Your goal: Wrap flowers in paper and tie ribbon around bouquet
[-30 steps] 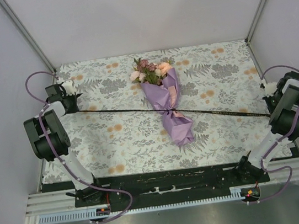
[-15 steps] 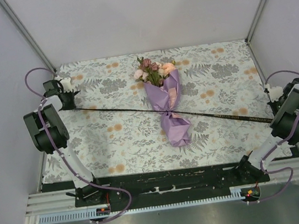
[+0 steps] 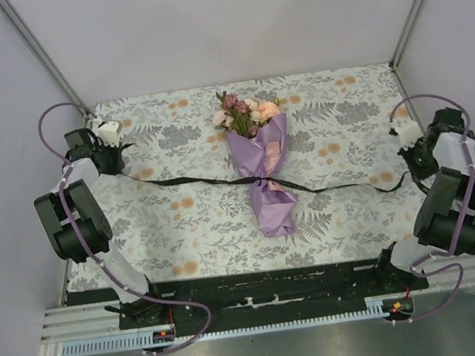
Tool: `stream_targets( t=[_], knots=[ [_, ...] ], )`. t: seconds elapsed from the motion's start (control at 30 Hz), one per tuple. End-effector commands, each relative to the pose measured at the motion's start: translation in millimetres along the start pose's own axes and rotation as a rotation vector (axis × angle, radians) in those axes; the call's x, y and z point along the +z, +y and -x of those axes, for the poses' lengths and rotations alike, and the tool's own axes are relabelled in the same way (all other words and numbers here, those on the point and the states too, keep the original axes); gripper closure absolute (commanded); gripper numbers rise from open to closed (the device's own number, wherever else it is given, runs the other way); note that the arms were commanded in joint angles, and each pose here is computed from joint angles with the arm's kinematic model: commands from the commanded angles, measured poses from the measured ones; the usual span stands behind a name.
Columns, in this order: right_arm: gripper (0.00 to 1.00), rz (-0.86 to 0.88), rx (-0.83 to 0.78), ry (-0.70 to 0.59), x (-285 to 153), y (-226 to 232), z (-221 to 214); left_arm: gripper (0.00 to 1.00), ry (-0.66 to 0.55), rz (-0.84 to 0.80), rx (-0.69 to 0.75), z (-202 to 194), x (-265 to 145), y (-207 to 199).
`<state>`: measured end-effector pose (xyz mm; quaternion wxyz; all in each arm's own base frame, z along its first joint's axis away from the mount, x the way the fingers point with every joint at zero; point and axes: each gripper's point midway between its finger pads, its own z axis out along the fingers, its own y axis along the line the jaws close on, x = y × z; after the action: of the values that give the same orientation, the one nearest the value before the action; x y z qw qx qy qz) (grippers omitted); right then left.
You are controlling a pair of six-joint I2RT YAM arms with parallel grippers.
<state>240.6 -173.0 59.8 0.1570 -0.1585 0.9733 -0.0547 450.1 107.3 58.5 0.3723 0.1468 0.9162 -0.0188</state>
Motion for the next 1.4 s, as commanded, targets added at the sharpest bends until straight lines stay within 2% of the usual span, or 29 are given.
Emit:
stream_targets(
  t=[0.0,0.13,0.3,0.33,0.4,0.47,0.5,0.53,0.57,0.67,0.77,0.87,1.0,1.13,1.27,1.37],
  knots=[
    [1.0,0.125,-0.025,-0.146,-19.8,44.2,74.6,0.98,-0.143,-0.19,0.116,53.1,-18.5,-73.8],
    [1.0,0.119,-0.047,-0.102,-9.9,43.3,93.9,0.98,-0.106,-0.236,0.116,39.1,-18.4,-102.1],
    [1.0,0.018,-0.128,0.06,16.8,8.4,66.7,0.98,-0.01,-0.122,0.135,11.2,-15.1,-74.2],
    [0.97,0.015,-0.139,0.098,21.7,5.0,60.4,0.98,0.0,-0.095,0.136,8.6,-15.9,-64.7],
    [0.74,0.062,-0.146,0.111,17.7,8.1,63.2,0.96,0.039,-0.106,0.168,4.3,-18.4,-60.4],
    [0.32,0.163,-0.101,0.021,-1.2,23.9,87.0,0.54,0.035,-0.191,0.176,14.8,-30.1,-73.1],
    [0.21,0.228,-0.071,-0.018,-14.9,35.0,100.6,0.35,0.001,-0.212,0.158,24.5,-37.5,-78.3],
    [0.14,0.295,-0.043,-0.058,-25.6,46.4,114.4,0.17,-0.042,-0.234,0.135,34.9,-45.2,-85.1],
    [0.11,0.351,-0.02,-0.085,-38.1,56.8,126.4,0.14,-0.091,-0.243,0.119,46.5,-53.3,-89.2],
    [0.09,0.478,-0.037,-0.183,-60.8,87.8,155.7,0.12,-0.233,-0.285,0.132,78.4,-71.3,-100.5],
    [0.08,0.513,-0.221,-0.205,-61.1,125.3,163.8,0.11,-0.321,-0.457,0.308,79.4,-81.4,-139.0],
    [0.07,0.528,-0.392,-0.231,-45.1,161.2,162.1,0.1,-0.318,-0.556,0.505,70.6,-77.2,-181.7],
    [0.07,0.527,-0.583,-0.214,-10.7,207.1,149.0,0.09,-0.292,-0.675,0.643,54.9,-65.9,-240.7],
    [0.08,0.509,-0.688,-0.223,13.8,239.3,145.2,0.08,-0.279,-0.742,0.709,39.2,-57.3,-275.5],
    [0.11,0.531,-0.728,-0.238,23.7,265.2,156.3,0.08,-0.301,-0.741,0.667,34.1,-50.3,-283.2],
    [0.15,0.52,-0.753,-0.224,34.4,276.4,161.8,0.07,-0.32,-0.743,0.711,26.7,-47.8,-285.2]
  ],
)
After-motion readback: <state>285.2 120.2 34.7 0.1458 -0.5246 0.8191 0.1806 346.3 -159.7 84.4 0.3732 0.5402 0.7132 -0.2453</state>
